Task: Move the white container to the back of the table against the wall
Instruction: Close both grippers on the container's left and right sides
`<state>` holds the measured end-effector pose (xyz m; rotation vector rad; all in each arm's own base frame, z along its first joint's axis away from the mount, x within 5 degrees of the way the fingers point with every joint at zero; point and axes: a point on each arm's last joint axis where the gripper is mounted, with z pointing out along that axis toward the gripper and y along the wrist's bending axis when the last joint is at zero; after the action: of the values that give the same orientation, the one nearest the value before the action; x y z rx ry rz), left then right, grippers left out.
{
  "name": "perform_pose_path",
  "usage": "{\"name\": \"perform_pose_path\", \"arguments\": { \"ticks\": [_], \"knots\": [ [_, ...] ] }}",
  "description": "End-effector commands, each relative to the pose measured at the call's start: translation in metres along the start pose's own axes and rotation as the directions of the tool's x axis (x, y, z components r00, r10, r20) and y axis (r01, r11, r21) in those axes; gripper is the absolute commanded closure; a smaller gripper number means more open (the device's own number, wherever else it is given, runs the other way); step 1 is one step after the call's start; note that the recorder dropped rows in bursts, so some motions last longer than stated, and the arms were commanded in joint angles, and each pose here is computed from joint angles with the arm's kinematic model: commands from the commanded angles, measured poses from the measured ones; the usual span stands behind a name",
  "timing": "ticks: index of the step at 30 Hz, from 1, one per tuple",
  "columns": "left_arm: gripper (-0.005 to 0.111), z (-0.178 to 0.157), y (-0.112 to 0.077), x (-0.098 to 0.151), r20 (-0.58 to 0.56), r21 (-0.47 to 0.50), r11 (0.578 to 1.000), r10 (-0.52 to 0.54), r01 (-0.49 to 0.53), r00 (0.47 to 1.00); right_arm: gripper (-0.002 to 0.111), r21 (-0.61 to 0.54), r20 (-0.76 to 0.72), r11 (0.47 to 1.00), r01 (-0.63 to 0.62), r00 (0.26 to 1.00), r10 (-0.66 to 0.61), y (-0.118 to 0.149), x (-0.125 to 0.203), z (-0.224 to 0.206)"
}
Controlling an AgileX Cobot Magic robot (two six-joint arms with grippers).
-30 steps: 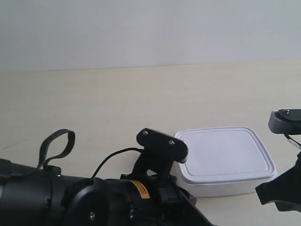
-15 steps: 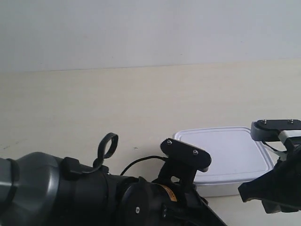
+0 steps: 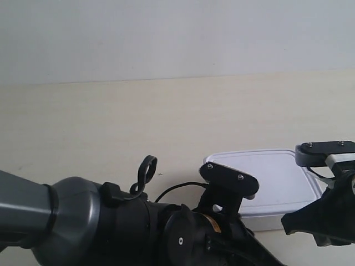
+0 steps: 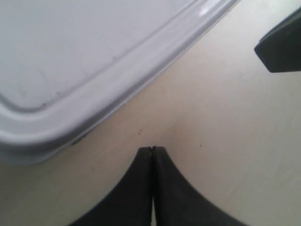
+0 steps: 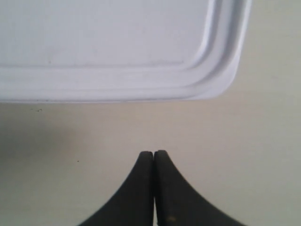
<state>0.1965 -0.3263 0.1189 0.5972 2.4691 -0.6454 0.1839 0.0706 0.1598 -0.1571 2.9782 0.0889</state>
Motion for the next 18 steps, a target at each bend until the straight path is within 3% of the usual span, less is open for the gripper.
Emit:
{"name": "perform_pose_path", "arguments": {
  "ticks": [1,18],
  "knots": [
    [0.107,0.0,0.001,-0.003,0.01,-0.001,1.0,-0.028,0.028,1.0,0.108,0.009,0.012,1.0,0.004,1.0,-0.004,0.0,0.0,0.001],
    [0.107,0.005,0.017,-0.01,0.045,-0.043,0.997,-0.066,0.068,0.997,0.108,0.001,0.041,1.0,0.005,0.999,-0.005,0.002,-0.007,0.01]
  ]
}}
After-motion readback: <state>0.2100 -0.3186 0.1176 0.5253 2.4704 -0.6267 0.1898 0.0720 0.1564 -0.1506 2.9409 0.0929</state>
